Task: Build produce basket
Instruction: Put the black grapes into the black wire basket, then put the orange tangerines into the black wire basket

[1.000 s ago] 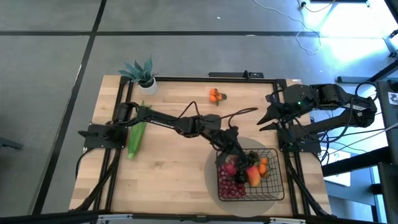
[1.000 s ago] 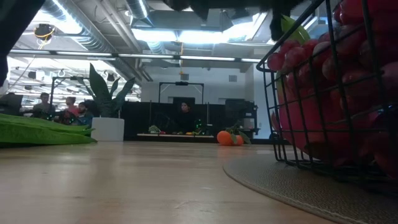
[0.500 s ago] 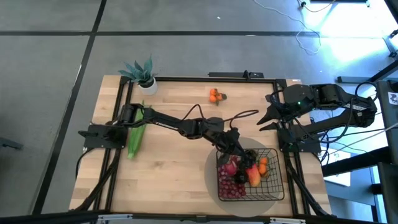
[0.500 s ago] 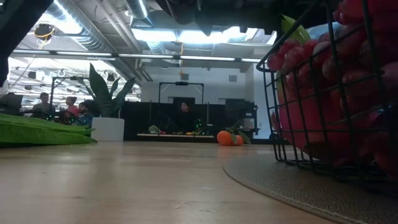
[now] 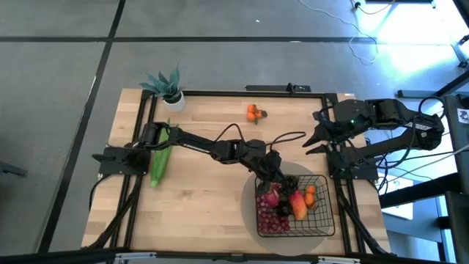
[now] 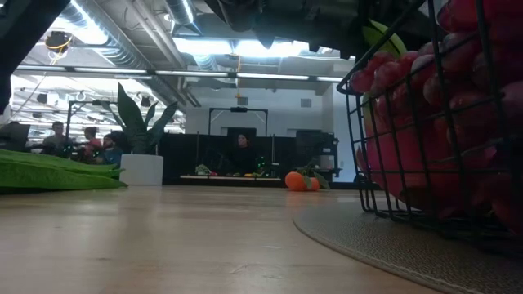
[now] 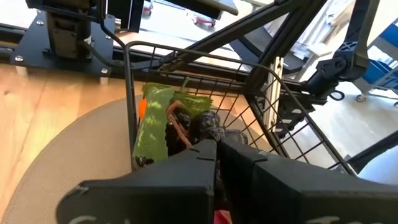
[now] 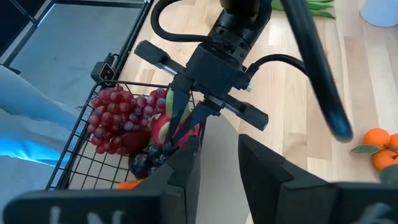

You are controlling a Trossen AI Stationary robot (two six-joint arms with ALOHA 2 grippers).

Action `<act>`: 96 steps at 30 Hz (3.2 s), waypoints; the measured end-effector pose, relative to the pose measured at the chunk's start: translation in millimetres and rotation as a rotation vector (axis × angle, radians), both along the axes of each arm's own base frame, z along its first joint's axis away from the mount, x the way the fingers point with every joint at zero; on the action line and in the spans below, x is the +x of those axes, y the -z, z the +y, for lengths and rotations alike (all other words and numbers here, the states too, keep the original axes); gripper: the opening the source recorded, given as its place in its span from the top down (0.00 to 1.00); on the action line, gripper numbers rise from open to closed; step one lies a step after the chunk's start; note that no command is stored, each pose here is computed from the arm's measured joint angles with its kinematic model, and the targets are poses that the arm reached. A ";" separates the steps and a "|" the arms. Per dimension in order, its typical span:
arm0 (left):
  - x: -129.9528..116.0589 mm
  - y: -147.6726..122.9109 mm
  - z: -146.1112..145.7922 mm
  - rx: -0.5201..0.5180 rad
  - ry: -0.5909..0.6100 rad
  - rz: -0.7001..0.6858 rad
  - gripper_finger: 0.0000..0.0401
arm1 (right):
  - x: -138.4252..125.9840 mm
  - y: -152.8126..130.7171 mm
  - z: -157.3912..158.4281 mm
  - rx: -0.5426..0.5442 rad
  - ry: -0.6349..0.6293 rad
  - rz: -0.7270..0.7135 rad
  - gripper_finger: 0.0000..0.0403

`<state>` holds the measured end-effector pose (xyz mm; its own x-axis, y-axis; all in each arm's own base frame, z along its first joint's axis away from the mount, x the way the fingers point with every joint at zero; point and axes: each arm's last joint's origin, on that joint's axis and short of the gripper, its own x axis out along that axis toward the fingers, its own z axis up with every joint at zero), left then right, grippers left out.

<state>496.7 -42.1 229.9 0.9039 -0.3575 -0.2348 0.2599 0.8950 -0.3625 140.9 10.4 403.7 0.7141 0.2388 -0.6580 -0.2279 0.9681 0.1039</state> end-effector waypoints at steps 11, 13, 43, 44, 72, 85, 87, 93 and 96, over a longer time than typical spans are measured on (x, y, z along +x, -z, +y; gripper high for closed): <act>-0.5 2.7 0.6 0.007 -0.024 0.029 1.00 | -1.4 -0.4 3.9 0.093 -0.107 0.008 0.76; -1.0 4.7 0.9 0.010 -0.030 0.050 1.00 | -1.4 -0.3 3.9 0.093 -0.107 0.008 0.76; -17.1 -33.2 37.5 0.101 -0.155 0.047 0.83 | -1.8 -0.2 3.9 0.078 -0.120 0.004 0.76; -20.6 -40.2 40.9 0.112 -0.178 0.047 0.83 | -1.8 -0.2 3.9 0.077 -0.121 0.004 0.76; -176.2 -142.2 71.6 -0.047 -0.844 0.569 0.83 | 99.4 52.5 -49.6 -0.160 0.235 0.227 0.76; -205.6 -143.9 83.7 0.111 -0.909 0.709 0.83 | 168.4 129.4 -137.3 -0.290 0.384 0.343 0.76; -208.4 -142.2 86.9 0.139 -0.903 0.742 0.83 | 175.4 145.8 -149.1 -0.280 0.403 0.376 0.76; -213.0 -140.8 98.0 0.167 -0.916 0.781 0.83 | 190.7 184.1 -175.5 -0.361 0.497 0.447 0.76; -216.7 -139.4 104.5 0.193 -0.917 0.816 0.83 | 193.2 192.1 -185.2 -0.466 0.546 0.471 0.76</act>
